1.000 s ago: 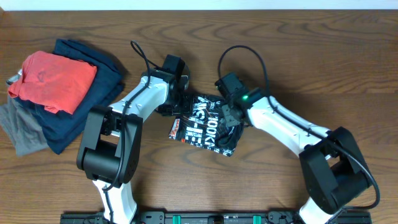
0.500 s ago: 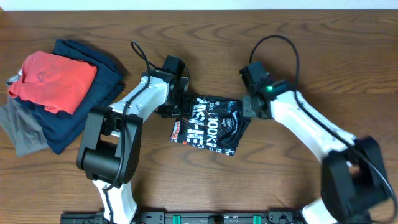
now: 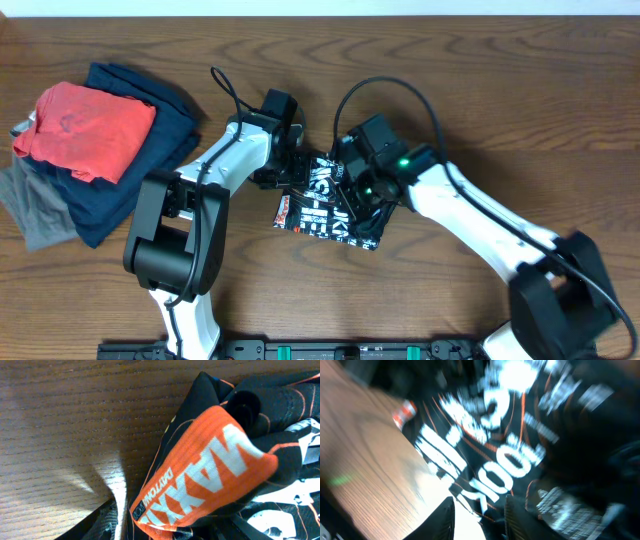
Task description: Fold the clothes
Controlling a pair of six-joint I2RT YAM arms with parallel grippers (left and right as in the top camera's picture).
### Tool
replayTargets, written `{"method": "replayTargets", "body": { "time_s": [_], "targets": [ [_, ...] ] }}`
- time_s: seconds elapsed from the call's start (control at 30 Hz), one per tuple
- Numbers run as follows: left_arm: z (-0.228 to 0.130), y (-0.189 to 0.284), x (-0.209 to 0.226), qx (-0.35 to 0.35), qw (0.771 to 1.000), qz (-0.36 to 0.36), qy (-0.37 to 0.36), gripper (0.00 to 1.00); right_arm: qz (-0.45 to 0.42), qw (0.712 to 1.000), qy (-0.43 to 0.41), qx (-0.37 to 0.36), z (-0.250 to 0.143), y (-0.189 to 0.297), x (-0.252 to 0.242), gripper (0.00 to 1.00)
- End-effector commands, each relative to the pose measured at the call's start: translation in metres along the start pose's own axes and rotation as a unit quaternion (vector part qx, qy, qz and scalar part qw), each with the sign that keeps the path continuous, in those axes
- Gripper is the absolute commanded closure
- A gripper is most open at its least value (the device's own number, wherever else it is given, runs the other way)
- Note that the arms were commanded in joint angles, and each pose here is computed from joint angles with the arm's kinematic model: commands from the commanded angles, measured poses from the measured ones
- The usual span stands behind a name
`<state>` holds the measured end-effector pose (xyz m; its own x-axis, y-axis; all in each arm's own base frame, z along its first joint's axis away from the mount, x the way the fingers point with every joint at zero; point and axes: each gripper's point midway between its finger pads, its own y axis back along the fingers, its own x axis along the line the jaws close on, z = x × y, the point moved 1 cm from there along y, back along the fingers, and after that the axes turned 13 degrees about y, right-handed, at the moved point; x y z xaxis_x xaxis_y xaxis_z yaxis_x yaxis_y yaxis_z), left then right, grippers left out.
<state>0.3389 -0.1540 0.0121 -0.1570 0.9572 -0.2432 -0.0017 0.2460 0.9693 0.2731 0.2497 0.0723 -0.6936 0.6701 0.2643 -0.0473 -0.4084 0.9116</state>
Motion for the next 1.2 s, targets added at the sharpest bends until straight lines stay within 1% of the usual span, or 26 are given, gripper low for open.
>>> {"method": "replayTargets", "body": {
  "time_s": [0.0, 0.13, 0.27, 0.4, 0.47, 0.6, 0.67, 0.73, 0.77, 0.8, 0.83, 0.93, 0.97, 1.17],
  "targets": [
    [-0.010, -0.015, 0.011, 0.026, 0.999, 0.021, 0.008, 0.42, -0.016, 0.998, -0.005, 0.055, -0.024, -0.019, -0.010, 0.74],
    [-0.010, -0.015, 0.011, 0.026, 0.999, 0.022, 0.008, 0.42, -0.093, 0.989, -0.049, 0.102, -0.047, -0.016, -0.046, 0.75],
    [-0.010, -0.015, 0.011, 0.026, 0.999, 0.022, 0.008, 0.42, -0.175, 0.971, -0.103, 0.130, -0.067, 0.001, -0.084, 0.74],
    [-0.011, -0.015, 0.012, 0.028, 0.999, 0.023, 0.008, 0.42, -0.265, 0.936, -0.177, 0.151, -0.090, 0.024, -0.124, 0.73],
    [-0.012, -0.015, 0.012, 0.030, 0.999, 0.024, 0.009, 0.42, -0.280, 0.925, -0.208, 0.153, -0.097, 0.031, -0.136, 0.73],
    [-0.013, -0.005, 0.006, 0.029, 1.000, 0.010, -0.002, 0.41, -0.274, 0.921, -0.231, 0.154, -0.103, 0.035, -0.143, 0.73],
    [-0.012, 0.009, -0.003, 0.018, 1.000, -0.011, -0.022, 0.37, -0.274, 0.921, -0.232, 0.154, -0.104, 0.036, -0.144, 0.73],
    [-0.007, 0.027, -0.011, -0.009, 0.999, -0.026, -0.041, 0.31, -0.275, 0.921, -0.232, 0.153, -0.103, 0.036, -0.144, 0.73],
    [-0.003, 0.036, -0.015, -0.026, 0.998, -0.033, -0.048, 0.24, -0.275, 0.921, -0.232, 0.152, -0.103, 0.035, -0.144, 0.73],
    [0.000, 0.043, -0.018, -0.041, 0.997, -0.039, -0.052, 0.13, -0.274, 0.921, -0.232, 0.152, -0.103, 0.035, -0.144, 0.73],
    [0.005, 0.050, -0.022, -0.057, 0.996, -0.045, -0.058, 0.07, -0.274, 0.921, -0.232, 0.152, -0.103, 0.035, -0.144, 0.73],
    [0.013, 0.054, -0.027, -0.078, 0.993, -0.055, -0.071, 0.03, -0.276, 0.918, -0.243, 0.153, -0.104, 0.036, -0.143, 0.73],
    [0.014, 0.051, -0.027, -0.078, 0.993, -0.055, -0.071, 0.03, -0.276, 0.916, -0.247, 0.153, -0.105, 0.036, -0.143, 0.73],
    [0.011, 0.023, -0.022, -0.044, 0.995, -0.049, -0.075, 0.04, -0.277, 0.912, -0.266, 0.147, -0.105, 0.039, -0.141, 0.73]
  ]
}}
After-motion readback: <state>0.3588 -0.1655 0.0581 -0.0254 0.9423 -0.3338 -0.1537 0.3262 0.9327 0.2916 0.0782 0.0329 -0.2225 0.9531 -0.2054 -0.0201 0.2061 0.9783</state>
